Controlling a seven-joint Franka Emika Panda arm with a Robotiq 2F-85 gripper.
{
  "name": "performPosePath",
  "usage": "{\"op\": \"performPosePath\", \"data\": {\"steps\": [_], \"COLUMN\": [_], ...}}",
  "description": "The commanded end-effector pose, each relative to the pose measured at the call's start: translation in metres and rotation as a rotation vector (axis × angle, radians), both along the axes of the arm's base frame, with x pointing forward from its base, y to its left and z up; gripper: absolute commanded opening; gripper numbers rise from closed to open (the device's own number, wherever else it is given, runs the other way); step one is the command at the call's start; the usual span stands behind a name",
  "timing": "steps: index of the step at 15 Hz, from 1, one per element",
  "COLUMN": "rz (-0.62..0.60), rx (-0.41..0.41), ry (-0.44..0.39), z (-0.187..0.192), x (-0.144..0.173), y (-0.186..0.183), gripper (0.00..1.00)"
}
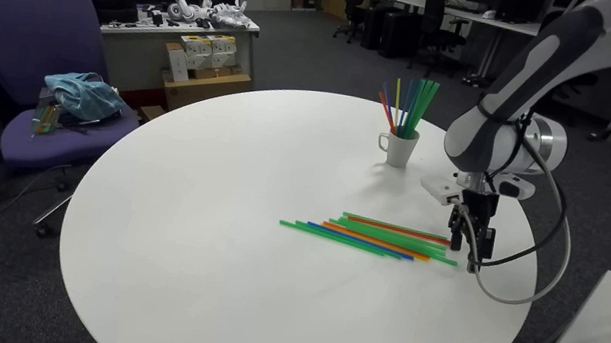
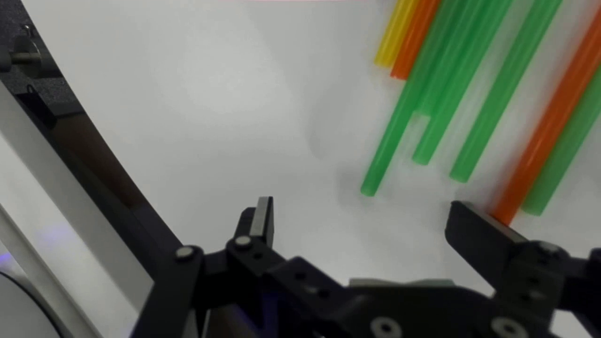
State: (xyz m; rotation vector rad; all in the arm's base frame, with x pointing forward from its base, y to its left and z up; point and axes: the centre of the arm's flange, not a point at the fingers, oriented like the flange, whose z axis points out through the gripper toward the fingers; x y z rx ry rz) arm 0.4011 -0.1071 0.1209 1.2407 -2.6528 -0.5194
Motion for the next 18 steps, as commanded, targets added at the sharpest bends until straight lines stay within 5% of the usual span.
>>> {"op": "performPosePath", "data": {"steps": [1,18], "rz": [-0.008,-0.072], "rx": [0.044,0.015], "ry": [-0.019,-0.068], "z": [0.016,-0.001], "x": [-0.004,0.017], "y": [-0.018,-0.012], "gripper": [1.0,1.0]}}
